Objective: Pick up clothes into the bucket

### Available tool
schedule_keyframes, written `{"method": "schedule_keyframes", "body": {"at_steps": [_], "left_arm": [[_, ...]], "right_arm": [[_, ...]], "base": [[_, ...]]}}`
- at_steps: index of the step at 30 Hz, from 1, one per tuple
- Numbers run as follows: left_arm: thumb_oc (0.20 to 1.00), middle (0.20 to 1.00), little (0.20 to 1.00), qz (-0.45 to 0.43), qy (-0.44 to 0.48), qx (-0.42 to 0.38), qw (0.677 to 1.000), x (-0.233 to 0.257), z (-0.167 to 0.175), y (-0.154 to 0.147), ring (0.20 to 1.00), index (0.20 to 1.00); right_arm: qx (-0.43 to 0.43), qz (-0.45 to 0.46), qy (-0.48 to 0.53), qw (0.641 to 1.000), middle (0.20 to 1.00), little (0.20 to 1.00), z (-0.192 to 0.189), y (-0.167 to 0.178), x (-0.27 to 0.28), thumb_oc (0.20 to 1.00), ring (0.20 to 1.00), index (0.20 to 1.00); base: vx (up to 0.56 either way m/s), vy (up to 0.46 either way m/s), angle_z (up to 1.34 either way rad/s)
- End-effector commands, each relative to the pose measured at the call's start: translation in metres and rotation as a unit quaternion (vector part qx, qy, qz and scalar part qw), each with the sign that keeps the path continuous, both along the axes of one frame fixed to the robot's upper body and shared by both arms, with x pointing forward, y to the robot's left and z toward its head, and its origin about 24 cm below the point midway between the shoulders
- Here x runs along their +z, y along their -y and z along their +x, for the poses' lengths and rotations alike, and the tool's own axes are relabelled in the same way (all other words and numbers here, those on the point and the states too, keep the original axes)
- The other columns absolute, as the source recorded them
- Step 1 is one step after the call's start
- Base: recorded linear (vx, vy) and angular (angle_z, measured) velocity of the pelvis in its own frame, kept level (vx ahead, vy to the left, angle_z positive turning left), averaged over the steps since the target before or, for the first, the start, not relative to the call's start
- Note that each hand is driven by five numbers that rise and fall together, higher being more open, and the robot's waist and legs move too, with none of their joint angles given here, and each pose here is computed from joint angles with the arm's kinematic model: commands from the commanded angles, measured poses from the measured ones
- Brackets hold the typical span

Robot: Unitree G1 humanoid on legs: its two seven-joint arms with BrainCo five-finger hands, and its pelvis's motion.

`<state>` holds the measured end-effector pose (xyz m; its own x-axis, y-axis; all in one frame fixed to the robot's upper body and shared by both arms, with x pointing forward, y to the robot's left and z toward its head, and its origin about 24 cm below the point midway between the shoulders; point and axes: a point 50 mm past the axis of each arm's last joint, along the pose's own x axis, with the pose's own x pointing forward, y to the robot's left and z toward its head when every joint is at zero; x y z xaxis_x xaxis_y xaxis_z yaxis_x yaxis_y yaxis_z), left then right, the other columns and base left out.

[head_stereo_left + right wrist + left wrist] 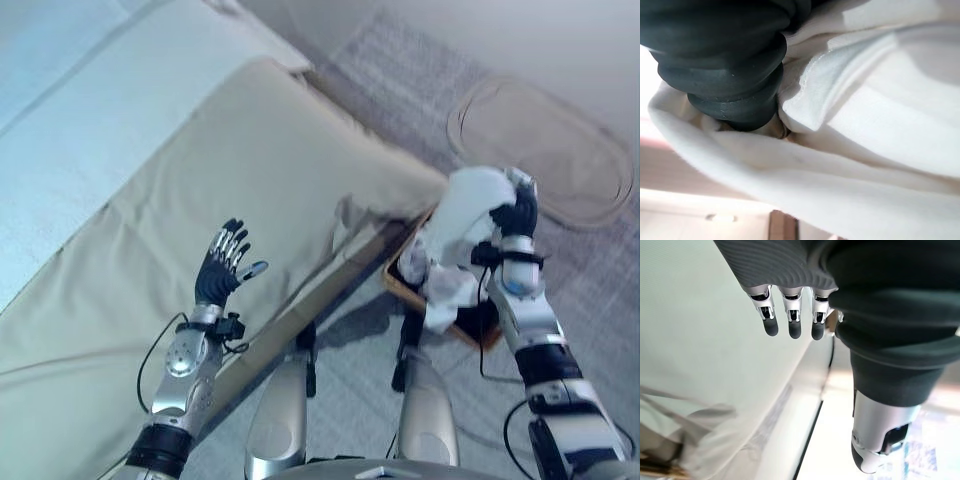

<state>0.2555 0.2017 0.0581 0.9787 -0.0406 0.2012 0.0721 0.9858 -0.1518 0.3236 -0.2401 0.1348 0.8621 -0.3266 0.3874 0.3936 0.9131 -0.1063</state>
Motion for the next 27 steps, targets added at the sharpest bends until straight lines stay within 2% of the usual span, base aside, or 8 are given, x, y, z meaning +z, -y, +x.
{"method": "schedule_keyframes", "body": {"at_steps": [1,19,24,27], "left_arm": [[1.0,1.0,1.0,-0.008,0.058,0.016,0.998,0.019,-0.01,-0.007,1.0,1.0],[1.0,1.0,1.0,-0.035,0.157,0.009,0.987,0.063,0.005,0.011,1.0,1.0],[1.0,1.0,1.0,-0.038,0.161,0.009,0.986,0.065,0.005,0.014,1.0,1.0],[1.0,1.0,1.0,-0.039,0.161,0.007,0.986,0.065,0.005,0.019,1.0,1.0]], "right_arm": [[-0.008,-0.016,0.113,0.993,0.2,0.2,-0.002,0.002,0.047,0.2,0.2,0.2],[-0.06,-0.055,0.186,0.979,0.2,0.2,0.017,0.01,0.114,0.2,0.2,0.2],[-0.077,-0.062,0.162,0.982,0.2,0.2,0.029,0.013,0.114,0.2,0.2,0.2],[-0.085,-0.096,0.119,0.985,0.2,0.2,0.038,0.008,0.101,0.2,0.2,0.2]], "base": [[-0.03,0.022,-0.05],[-0.03,0.001,-0.08],[0.02,0.0,-0.03],[0.02,0.004,-0.03]]}}
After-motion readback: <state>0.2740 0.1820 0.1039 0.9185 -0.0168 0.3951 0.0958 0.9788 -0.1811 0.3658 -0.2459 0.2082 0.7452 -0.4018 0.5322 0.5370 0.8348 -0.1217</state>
